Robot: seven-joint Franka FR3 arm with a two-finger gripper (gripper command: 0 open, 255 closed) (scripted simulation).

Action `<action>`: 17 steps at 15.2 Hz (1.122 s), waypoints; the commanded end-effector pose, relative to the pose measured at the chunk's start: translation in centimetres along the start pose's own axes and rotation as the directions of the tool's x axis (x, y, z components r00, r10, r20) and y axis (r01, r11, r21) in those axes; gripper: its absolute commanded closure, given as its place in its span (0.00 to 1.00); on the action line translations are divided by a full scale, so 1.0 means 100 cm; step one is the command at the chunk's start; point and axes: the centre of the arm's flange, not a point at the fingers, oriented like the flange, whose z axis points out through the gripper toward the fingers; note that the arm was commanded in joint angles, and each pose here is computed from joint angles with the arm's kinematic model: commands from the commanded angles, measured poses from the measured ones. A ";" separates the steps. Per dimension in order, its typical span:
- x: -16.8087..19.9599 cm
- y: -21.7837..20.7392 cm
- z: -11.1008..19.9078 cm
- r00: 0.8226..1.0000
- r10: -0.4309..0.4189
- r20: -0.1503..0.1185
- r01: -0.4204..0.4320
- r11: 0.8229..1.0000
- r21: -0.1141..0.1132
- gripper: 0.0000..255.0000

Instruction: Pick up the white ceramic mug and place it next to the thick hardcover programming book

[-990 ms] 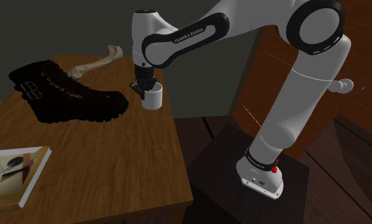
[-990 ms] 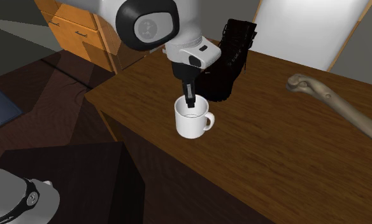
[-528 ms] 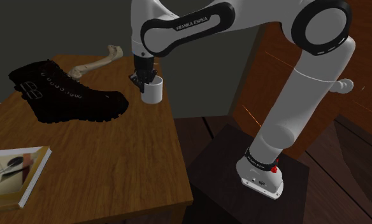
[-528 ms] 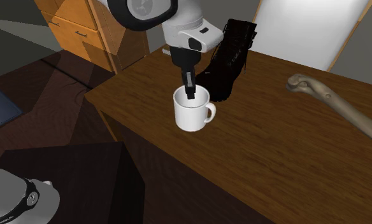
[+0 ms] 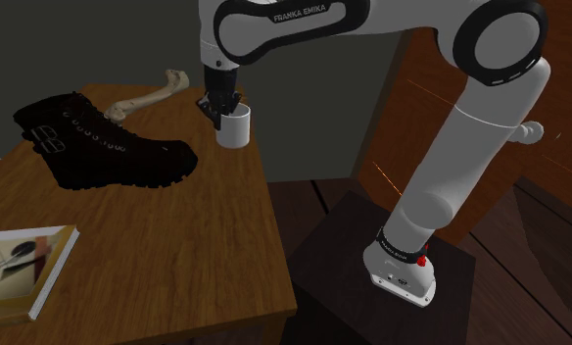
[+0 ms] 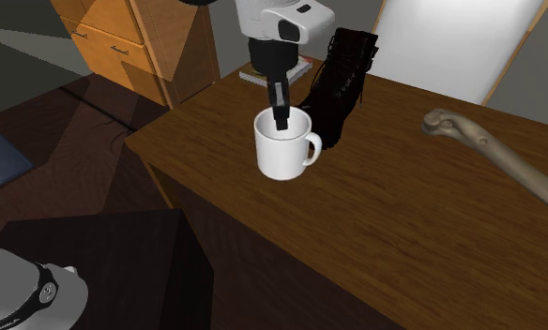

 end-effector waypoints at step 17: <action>-0.013 -0.047 -0.075 1.000 0.000 0.000 0.000 1.000 0.000 1.00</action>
